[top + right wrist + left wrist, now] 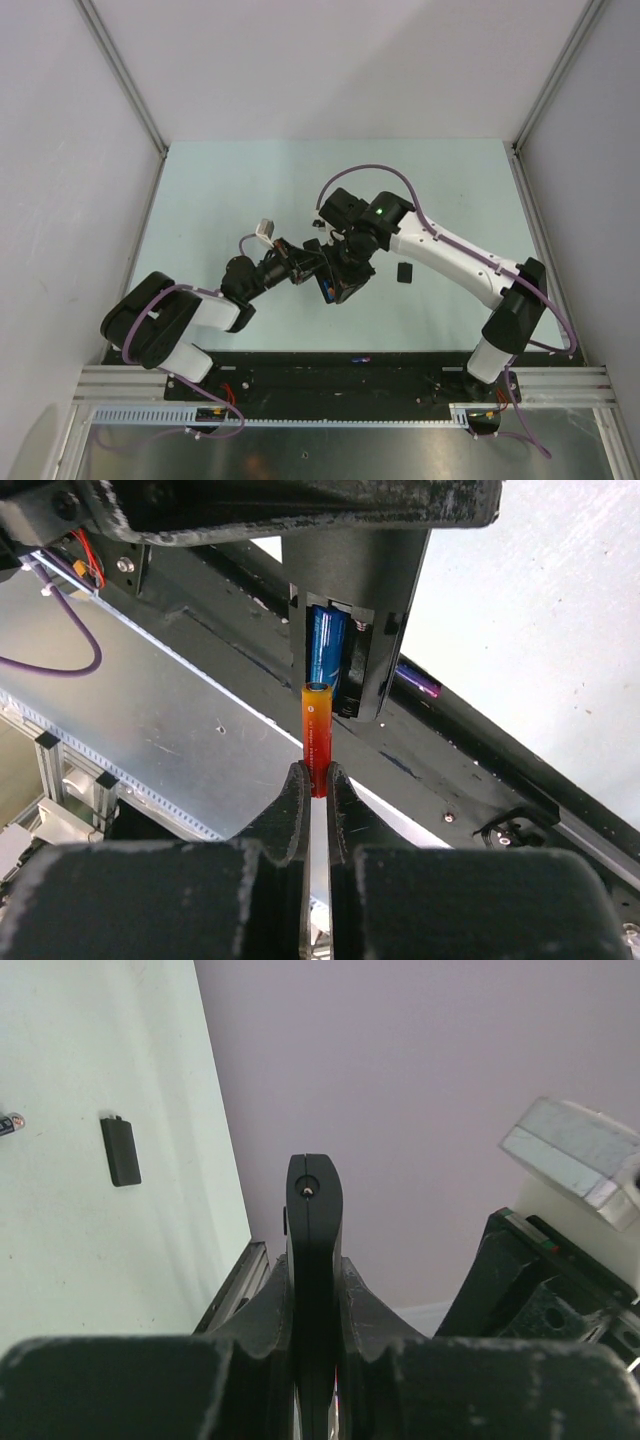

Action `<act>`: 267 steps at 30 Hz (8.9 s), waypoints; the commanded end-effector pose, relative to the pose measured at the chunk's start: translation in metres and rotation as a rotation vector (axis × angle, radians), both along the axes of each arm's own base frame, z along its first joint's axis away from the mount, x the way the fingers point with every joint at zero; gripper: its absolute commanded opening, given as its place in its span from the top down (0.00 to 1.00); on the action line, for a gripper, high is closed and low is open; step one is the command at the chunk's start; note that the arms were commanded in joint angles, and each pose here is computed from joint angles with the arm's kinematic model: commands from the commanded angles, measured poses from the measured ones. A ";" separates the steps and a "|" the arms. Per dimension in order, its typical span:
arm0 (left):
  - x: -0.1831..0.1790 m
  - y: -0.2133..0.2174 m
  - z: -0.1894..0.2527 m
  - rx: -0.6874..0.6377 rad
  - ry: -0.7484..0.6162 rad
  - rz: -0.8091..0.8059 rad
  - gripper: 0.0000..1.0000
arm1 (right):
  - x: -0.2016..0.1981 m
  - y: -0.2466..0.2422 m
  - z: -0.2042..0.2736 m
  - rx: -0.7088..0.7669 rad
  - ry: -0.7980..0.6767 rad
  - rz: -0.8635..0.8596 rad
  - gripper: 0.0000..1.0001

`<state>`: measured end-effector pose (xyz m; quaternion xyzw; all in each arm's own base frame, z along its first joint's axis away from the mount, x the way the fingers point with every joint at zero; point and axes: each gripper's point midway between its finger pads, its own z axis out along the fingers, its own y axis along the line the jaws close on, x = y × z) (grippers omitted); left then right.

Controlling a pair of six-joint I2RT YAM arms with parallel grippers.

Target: Load the batteries into the remote control

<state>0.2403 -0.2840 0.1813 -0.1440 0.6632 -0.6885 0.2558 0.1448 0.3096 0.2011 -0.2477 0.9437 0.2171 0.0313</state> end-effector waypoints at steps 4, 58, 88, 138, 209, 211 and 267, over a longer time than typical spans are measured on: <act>-0.014 0.015 0.081 -0.204 -0.321 0.053 1.00 | 0.005 -0.004 0.003 -0.024 0.008 -0.028 1.00; -0.035 0.013 0.100 -0.306 -0.257 -0.008 1.00 | 0.040 0.000 -0.015 -0.089 -0.084 -0.084 1.00; -0.030 0.014 0.094 -0.298 -0.239 0.015 1.00 | 0.040 0.002 0.005 -0.069 -0.112 -0.086 0.64; -0.032 0.011 0.147 -0.417 -0.239 -0.120 1.00 | 0.002 -0.016 0.080 1.163 -0.582 0.037 0.08; -0.069 0.016 0.164 -0.436 -0.312 -0.185 1.00 | 0.033 0.005 0.046 1.176 -0.258 -0.133 0.42; -0.069 0.016 0.164 -0.432 -0.319 -0.186 1.00 | 0.033 0.006 0.049 1.190 -0.241 -0.141 0.45; -0.056 0.014 0.100 -0.277 -0.277 -0.101 1.00 | 0.038 -0.007 0.065 0.950 -0.246 -0.165 0.00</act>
